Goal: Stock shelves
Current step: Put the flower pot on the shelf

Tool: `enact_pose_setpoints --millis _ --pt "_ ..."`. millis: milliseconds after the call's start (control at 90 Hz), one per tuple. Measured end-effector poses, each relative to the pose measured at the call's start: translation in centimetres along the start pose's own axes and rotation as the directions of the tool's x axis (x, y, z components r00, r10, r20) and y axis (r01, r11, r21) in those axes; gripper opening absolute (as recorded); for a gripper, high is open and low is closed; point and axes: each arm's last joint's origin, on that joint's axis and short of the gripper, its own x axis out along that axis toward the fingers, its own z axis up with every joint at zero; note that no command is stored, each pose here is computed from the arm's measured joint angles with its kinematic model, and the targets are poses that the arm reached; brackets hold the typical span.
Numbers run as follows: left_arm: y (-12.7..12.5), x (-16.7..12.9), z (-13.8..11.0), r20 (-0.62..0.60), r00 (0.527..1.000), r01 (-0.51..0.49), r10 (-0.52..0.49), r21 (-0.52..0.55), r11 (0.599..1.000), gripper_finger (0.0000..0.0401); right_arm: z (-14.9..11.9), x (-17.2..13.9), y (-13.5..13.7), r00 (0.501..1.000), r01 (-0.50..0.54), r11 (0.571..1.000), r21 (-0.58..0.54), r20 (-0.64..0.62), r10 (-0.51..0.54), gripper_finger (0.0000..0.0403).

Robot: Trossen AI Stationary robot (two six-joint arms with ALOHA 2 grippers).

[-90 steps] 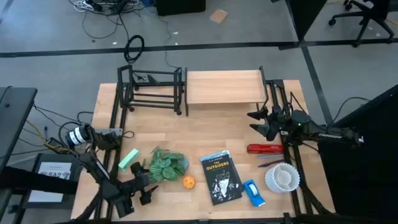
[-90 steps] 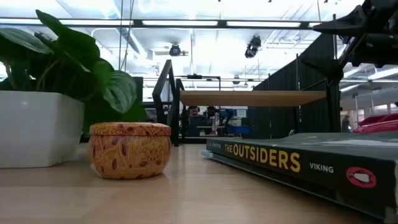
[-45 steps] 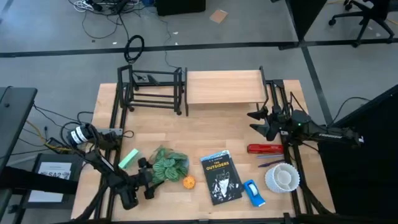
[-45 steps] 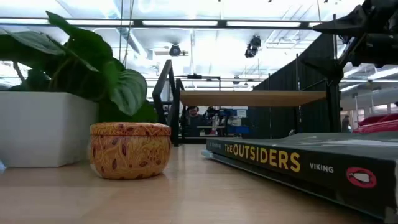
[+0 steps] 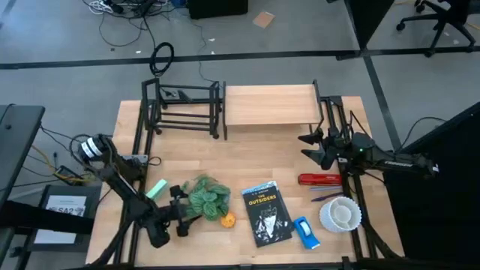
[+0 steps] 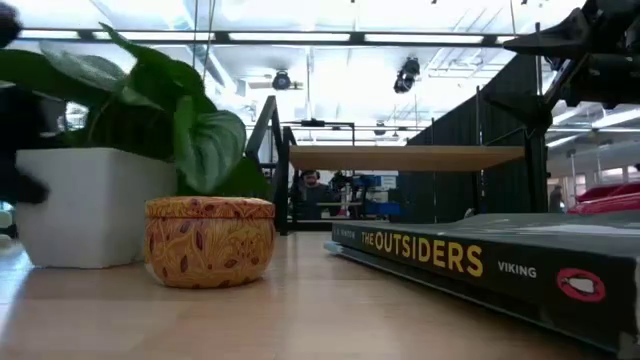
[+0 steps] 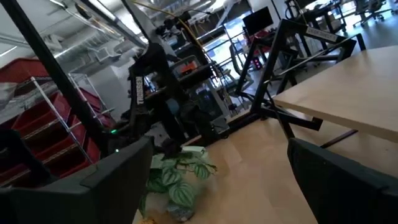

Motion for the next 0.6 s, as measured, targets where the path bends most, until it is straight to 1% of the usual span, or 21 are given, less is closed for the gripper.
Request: enact_pose_setpoints --millis 89,256,356,456,533,600 --pt "0.2 0.9 0.4 -0.047 0.999 0.028 -0.027 0.015 0.999 0.0353 0.0 0.0 0.0 1.000 0.000 1.000 0.000 0.000 0.000 0.0346" --pt "0.5 2.3 1.3 -0.090 0.992 0.097 -0.093 0.052 0.994 0.0353 0.0 0.0 0.0 1.000 0.000 1.000 0.000 0.000 0.000 0.0346" --pt "0.5 2.8 1.7 -0.113 0.983 0.149 -0.142 0.049 0.988 0.0353 0.0 0.0 0.0 1.000 0.000 1.000 0.000 0.000 0.000 0.0346" --pt "0.7 2.8 2.3 -0.130 0.970 0.209 -0.206 0.014 0.978 0.0350 0.0 0.0 0.0 1.000 0.000 1.000 0.000 0.000 0.000 0.0346" --pt "0.3 2.5 3.2 -0.086 0.955 0.282 -0.285 -0.049 0.958 0.0348 0.0 0.0 0.0 1.000 0.000 1.000 0.000 0.000 0.000 0.0346" --pt "0.2 2.4 3.6 -0.057 0.950 0.303 -0.305 -0.053 0.952 0.0345 0.0 0.0 0.0 1.000 0.000 1.000 0.000 0.000 0.000 0.0346"
